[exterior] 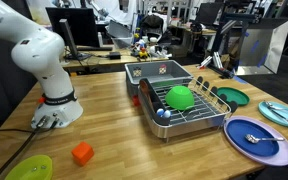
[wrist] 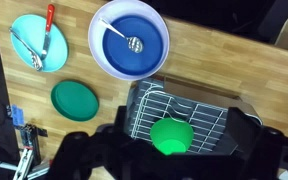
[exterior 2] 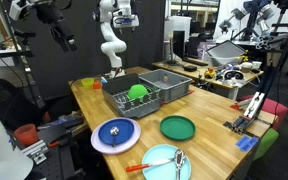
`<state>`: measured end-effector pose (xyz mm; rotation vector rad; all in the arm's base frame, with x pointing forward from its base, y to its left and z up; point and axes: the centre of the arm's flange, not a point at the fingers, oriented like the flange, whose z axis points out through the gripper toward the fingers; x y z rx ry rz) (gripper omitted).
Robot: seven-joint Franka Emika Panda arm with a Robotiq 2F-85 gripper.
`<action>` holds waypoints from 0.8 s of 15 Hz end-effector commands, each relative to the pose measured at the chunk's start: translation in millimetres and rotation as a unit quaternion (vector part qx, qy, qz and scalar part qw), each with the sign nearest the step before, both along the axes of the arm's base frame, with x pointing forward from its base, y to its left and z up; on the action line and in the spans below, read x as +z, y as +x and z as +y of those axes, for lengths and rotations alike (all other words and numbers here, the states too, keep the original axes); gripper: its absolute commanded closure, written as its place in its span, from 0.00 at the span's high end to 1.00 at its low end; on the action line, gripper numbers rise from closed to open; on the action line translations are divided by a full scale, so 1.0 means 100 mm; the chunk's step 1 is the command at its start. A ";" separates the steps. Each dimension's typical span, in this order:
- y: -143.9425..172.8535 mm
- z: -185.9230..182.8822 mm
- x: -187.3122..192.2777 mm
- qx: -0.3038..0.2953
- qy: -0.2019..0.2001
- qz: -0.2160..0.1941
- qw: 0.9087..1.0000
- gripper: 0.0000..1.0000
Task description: Remove the blue spoon from the dish rack and put it on the blue plate
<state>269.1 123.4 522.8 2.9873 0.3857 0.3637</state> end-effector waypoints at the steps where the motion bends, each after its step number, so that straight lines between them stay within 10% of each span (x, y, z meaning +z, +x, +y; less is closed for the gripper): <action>1: 0.00 0.00 0.00 0.000 0.000 0.000 1.000 1.00; 12: 0.20 0.40 0.02 0.061 -0.014 0.022 0.998 1.00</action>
